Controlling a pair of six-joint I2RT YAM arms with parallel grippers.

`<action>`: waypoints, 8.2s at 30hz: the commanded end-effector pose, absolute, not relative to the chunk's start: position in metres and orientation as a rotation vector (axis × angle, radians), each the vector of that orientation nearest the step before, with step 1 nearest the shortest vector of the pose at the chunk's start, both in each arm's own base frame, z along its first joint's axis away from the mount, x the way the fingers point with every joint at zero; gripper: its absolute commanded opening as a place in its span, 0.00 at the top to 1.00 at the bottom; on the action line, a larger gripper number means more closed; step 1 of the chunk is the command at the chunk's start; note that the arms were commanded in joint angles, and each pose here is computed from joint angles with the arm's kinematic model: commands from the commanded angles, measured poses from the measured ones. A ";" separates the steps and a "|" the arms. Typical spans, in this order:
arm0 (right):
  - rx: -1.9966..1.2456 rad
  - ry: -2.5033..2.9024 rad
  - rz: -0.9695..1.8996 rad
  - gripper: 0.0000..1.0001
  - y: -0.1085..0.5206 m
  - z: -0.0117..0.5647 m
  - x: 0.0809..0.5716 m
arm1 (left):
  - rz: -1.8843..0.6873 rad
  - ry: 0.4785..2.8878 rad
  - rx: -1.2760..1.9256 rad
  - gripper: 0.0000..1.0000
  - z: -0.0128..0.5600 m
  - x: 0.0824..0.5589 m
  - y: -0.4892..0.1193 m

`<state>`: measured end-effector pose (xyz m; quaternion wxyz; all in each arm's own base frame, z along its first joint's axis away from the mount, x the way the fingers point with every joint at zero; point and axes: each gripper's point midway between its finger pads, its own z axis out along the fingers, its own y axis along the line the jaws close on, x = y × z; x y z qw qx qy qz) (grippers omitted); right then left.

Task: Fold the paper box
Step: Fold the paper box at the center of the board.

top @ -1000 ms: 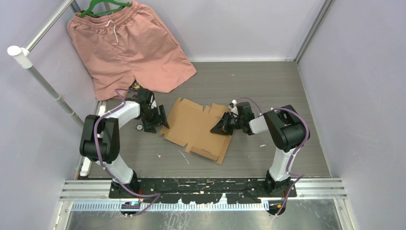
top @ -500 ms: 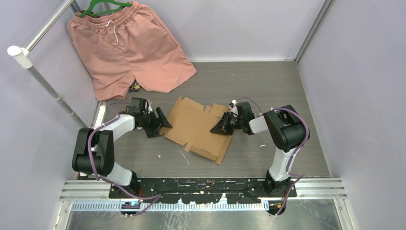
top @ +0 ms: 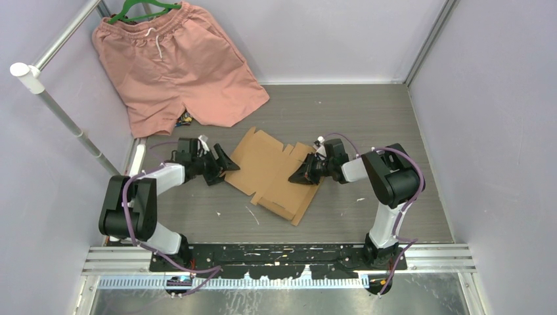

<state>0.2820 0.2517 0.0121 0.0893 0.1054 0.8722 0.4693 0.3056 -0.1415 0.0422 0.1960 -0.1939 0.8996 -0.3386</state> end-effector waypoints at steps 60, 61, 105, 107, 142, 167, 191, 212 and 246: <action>0.334 2.981 0.802 0.83 0.201 -0.078 0.243 | -1.061 2.348 -0.019 0.70 0.115 0.310 -0.191; 0.330 2.983 0.791 0.83 0.201 -0.078 0.244 | -1.020 2.373 -0.025 0.69 0.113 0.307 -0.188; 0.260 3.023 0.569 0.84 0.191 -0.087 0.265 | -1.200 2.455 0.229 0.62 0.126 0.319 -0.225; 0.254 3.022 0.555 0.84 0.191 -0.087 0.267 | -1.220 2.454 0.226 0.62 0.127 0.317 -0.227; 0.193 2.796 0.331 0.47 0.160 -0.005 0.299 | -0.736 2.539 0.065 0.57 0.116 0.329 -0.173; 0.069 2.914 0.454 0.47 0.183 -0.040 0.300 | -1.196 2.473 -0.063 0.36 0.052 0.395 -0.180; 0.004 2.918 0.649 0.48 0.213 -0.039 0.315 | -1.515 2.316 -0.007 0.49 0.061 0.385 -0.207; -0.025 2.866 0.656 0.48 0.216 -0.019 0.326 | -1.504 2.369 -0.024 0.93 0.059 0.373 -0.205; 0.056 2.826 0.299 0.50 0.181 -0.009 0.338 | -1.561 2.279 -0.017 0.94 0.102 0.379 -0.210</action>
